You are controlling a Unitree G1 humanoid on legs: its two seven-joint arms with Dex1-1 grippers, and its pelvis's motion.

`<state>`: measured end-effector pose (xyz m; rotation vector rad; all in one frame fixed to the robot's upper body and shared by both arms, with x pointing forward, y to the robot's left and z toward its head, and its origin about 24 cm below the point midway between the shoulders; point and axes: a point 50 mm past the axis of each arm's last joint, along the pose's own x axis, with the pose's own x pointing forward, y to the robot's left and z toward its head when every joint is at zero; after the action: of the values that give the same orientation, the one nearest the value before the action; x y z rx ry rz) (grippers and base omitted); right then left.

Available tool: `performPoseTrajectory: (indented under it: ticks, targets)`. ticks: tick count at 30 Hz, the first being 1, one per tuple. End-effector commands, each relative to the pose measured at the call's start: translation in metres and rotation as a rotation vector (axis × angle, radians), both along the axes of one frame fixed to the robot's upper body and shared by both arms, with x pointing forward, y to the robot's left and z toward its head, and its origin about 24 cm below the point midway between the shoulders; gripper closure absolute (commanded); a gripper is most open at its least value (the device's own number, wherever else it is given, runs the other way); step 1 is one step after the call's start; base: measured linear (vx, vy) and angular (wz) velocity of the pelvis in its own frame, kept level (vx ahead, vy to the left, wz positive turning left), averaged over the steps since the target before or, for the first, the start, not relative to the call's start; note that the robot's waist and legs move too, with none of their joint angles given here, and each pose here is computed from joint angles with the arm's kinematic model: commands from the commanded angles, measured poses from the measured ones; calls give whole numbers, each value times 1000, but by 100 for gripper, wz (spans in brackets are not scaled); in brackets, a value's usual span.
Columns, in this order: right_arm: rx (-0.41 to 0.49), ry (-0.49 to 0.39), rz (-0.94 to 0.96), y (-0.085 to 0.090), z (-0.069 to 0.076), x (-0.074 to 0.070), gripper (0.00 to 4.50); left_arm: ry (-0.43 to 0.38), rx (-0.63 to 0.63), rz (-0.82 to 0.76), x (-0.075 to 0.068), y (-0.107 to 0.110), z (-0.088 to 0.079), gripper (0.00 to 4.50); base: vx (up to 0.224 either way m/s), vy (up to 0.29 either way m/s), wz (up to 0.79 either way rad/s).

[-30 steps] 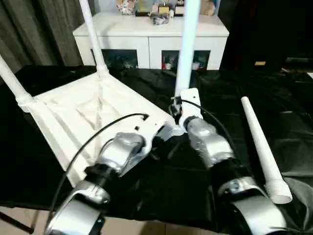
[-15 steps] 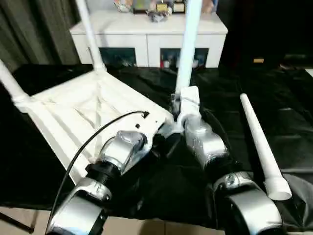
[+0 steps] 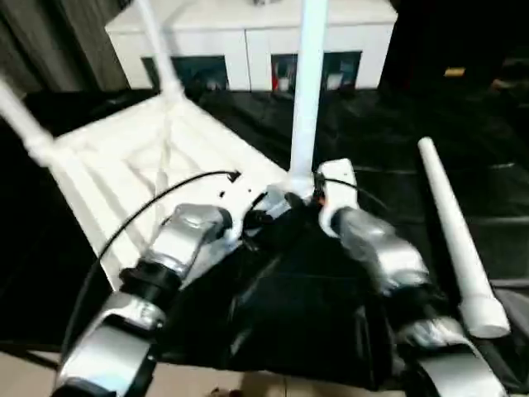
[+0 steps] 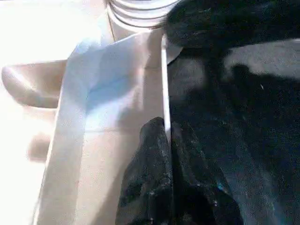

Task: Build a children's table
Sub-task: Insert table leg to table base

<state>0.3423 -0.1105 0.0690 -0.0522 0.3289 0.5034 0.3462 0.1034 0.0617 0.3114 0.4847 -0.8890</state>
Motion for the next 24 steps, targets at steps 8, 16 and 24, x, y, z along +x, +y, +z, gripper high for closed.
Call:
performPoseTrajectory:
  ticks: [8, 16, 24]
  targets:
    - [-29, 30, 327, -25, 13, -32, 2, -14, -33, -310, -27, 13, 9, 450, 0, 0, 0]
    - [-67, 49, 544, -39, 16, -47, 2, -42, -21, -415, -44, 29, 15, 450, 0, 0, 0]
    - [-85, 77, 691, -29, 6, -48, 2, -48, -53, -395, -51, 37, 18, 450, 0, 0, 0]
